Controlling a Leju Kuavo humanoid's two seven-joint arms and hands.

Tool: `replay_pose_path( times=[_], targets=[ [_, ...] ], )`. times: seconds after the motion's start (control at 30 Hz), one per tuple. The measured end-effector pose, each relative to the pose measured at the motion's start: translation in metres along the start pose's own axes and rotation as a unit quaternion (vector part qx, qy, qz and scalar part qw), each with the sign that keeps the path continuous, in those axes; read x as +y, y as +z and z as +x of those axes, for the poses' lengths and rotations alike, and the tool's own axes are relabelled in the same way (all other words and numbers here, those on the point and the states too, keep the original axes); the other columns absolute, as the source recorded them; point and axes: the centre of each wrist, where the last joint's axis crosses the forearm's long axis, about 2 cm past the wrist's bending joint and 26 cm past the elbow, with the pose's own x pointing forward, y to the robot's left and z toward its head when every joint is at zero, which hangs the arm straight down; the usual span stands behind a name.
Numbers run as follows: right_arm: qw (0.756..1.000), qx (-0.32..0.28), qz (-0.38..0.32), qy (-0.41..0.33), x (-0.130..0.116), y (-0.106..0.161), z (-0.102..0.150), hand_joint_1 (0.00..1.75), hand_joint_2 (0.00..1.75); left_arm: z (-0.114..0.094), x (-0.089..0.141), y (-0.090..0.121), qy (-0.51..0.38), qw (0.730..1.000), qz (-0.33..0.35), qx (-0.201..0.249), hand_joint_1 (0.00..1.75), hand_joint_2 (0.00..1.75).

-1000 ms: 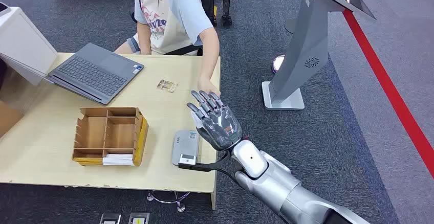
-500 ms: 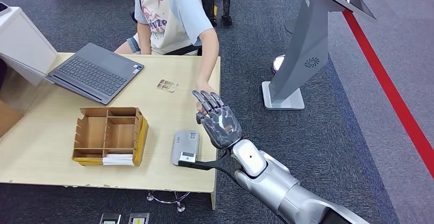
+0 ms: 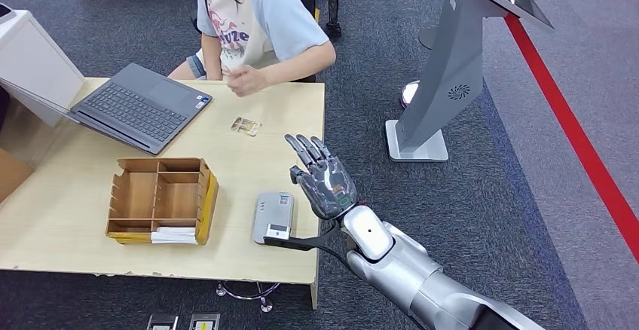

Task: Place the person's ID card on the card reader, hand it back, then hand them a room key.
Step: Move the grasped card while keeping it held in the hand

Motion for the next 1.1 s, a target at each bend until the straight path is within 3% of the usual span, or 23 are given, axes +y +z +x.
replay_pose_path(
  times=[0.4, 1.1],
  targets=[
    [0.999, 0.007, 0.017, -0.047, 0.000, 0.009, 0.012, 1.75, 1.75, 0.000, 0.000, 0.000, 0.001, 1.000, -0.007, -0.001, 0.00, 0.00],
    [0.986, -0.020, 0.052, -0.155, 0.007, 0.061, 0.073, 1.75, 1.75, 0.001, 0.001, -0.001, -0.004, 1.000, -0.013, -0.007, 0.00, 0.00]
  ],
)
